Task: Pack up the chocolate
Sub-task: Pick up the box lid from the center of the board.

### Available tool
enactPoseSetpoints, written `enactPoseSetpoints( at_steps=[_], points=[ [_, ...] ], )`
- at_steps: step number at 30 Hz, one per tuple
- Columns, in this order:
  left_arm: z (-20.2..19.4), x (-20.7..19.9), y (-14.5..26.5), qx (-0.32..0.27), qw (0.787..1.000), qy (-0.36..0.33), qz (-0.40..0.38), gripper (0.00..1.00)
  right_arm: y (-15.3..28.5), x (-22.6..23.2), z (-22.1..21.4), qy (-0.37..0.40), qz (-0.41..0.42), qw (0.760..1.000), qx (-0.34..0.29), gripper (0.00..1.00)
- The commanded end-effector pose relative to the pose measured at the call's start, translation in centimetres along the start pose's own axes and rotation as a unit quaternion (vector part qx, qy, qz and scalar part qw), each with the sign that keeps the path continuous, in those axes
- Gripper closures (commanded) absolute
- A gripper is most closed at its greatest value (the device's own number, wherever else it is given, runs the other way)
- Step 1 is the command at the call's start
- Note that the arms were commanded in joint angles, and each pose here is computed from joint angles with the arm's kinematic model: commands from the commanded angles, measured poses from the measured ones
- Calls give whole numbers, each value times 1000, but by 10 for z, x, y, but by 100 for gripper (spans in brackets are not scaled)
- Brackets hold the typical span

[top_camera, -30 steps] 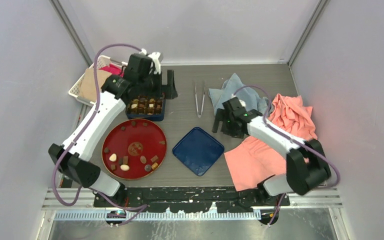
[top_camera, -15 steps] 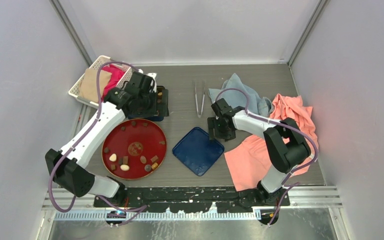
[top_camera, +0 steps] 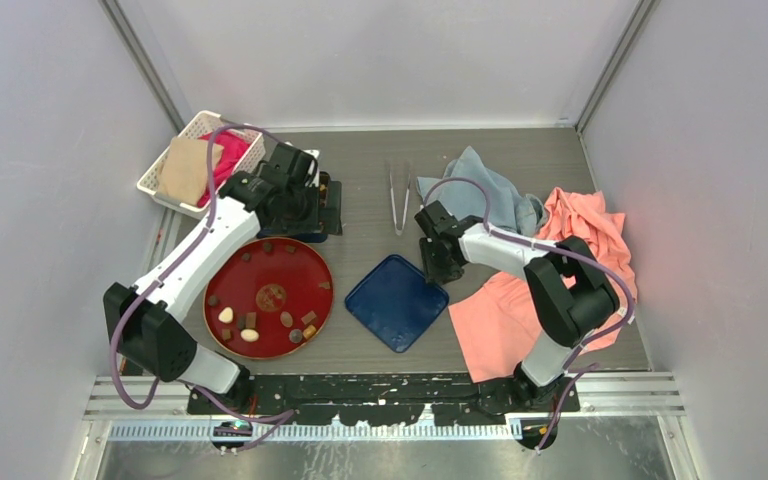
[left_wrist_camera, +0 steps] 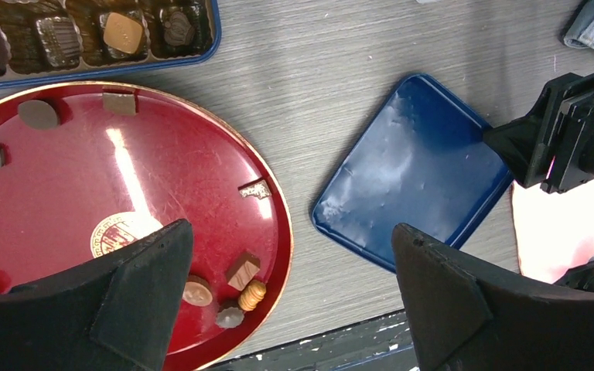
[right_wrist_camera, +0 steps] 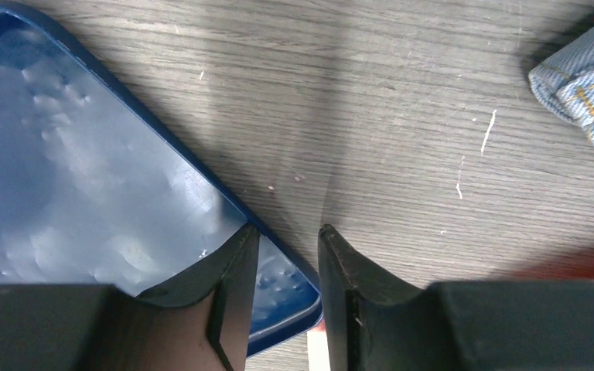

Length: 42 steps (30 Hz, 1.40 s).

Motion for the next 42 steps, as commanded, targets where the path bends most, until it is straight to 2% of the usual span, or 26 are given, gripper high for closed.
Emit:
enactPoseSetpoints(
  at_steps=[1, 8, 11, 14, 15, 31, 38, 42],
  points=[
    [7, -5, -3, -13, 1000, 1, -19, 0, 8, -6, -5, 7, -41, 999, 7, 63],
    [7, -4, -4, -17, 1000, -6, -21, 0, 28, -4, -3, 6, -25, 1000, 8, 75],
    [5, -3, -4, -18, 1000, -10, -22, 0, 36, -6, -3, 9, -31, 999, 5, 83],
    [3, -2, -5, -18, 1000, -10, -22, 0, 42, -7, -5, 10, -33, 999, 6, 98],
    [3, -1, -5, -16, 1000, -10, -22, 0, 45, -7, -5, 8, -29, 1000, 5, 99],
    [-3, 8, 11, -10, 998, 11, -53, 0, 98, -1, -7, 3, 56, 998, -43, 99],
    [-30, 9, -1, 58, 994, 34, -88, 0, 119, 1, -6, -6, 90, 993, -76, 99],
    [-45, 12, -8, 74, 991, 55, -95, 0, 112, 1, -9, -18, 84, 994, -73, 99]
  ],
)
Point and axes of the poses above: each gripper's point midway between its finger pads, its own y axis back along the fingers, its own x axis along the line the jaws close on, z = x × y, the point moved 9 cm from there along y, back along the fingers, and after that the axes turned 4 degrees about y, right-handed, at the moved point
